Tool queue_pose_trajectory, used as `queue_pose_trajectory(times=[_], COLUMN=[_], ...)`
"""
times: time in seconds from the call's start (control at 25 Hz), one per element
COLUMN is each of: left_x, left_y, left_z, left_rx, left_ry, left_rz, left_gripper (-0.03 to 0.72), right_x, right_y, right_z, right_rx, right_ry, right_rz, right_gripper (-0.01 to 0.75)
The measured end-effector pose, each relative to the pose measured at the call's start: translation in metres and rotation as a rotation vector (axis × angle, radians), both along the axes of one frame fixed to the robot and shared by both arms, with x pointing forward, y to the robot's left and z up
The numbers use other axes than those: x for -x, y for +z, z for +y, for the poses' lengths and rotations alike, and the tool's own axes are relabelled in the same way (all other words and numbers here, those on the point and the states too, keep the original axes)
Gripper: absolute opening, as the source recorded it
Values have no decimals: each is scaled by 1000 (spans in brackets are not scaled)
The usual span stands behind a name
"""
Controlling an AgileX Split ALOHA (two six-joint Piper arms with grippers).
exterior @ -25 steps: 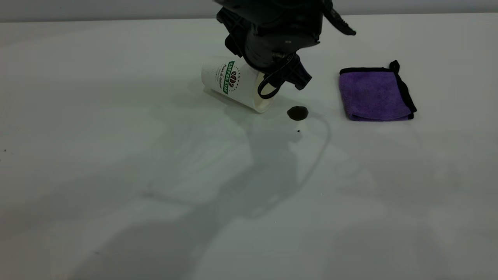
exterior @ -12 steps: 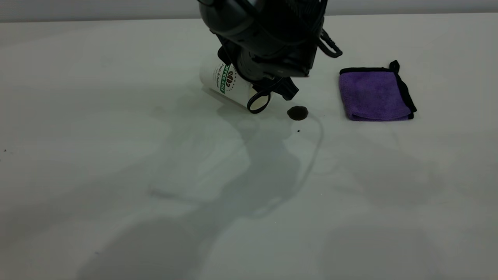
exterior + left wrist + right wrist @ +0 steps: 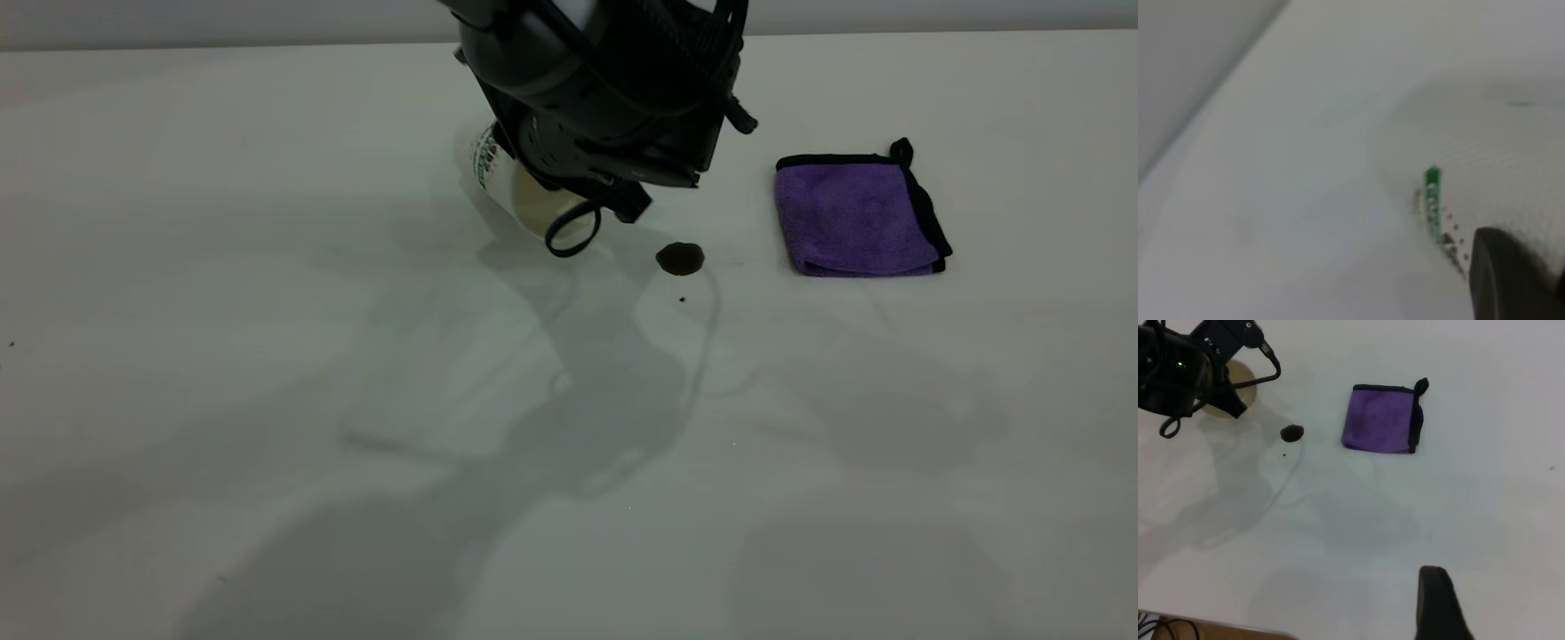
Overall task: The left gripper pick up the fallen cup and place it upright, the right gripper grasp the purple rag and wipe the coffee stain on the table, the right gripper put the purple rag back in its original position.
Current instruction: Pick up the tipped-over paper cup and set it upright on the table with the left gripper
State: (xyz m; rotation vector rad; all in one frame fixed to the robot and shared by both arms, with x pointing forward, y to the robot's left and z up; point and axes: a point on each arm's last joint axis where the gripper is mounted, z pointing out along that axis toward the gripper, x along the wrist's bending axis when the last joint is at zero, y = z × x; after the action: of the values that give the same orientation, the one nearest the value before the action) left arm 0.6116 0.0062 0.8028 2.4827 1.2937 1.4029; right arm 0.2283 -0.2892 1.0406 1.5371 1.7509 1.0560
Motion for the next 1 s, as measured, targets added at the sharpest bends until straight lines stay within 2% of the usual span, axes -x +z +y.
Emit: queue_pose_trajectory(times=[0.12,0.2,0.44,0.6,0.72,1.0], left_x=[-3,-10,-34,-53,-65,-75], left_y=[19,37,86,97,96,78], left_z=[7,17,71,104,121,124], left_rx=[-23,21,304,496,593,606], left_ry=[-4,10,43,44,55,74], left_rz=[84,173,465,590,637,718], left_gripper=[8,0,0,0,0,0], right_x=[0,0,0,0,0,0], right_y=[0,0,0,0,0,0], right_z=[0,0,0,0,0,0], right_rx=[0,0,0,0,0,0], right_ry=[0,0,0,0,0,0], right_rz=[0,0,0,0,0,0], right_gripper=[492,492,492,492,492,492])
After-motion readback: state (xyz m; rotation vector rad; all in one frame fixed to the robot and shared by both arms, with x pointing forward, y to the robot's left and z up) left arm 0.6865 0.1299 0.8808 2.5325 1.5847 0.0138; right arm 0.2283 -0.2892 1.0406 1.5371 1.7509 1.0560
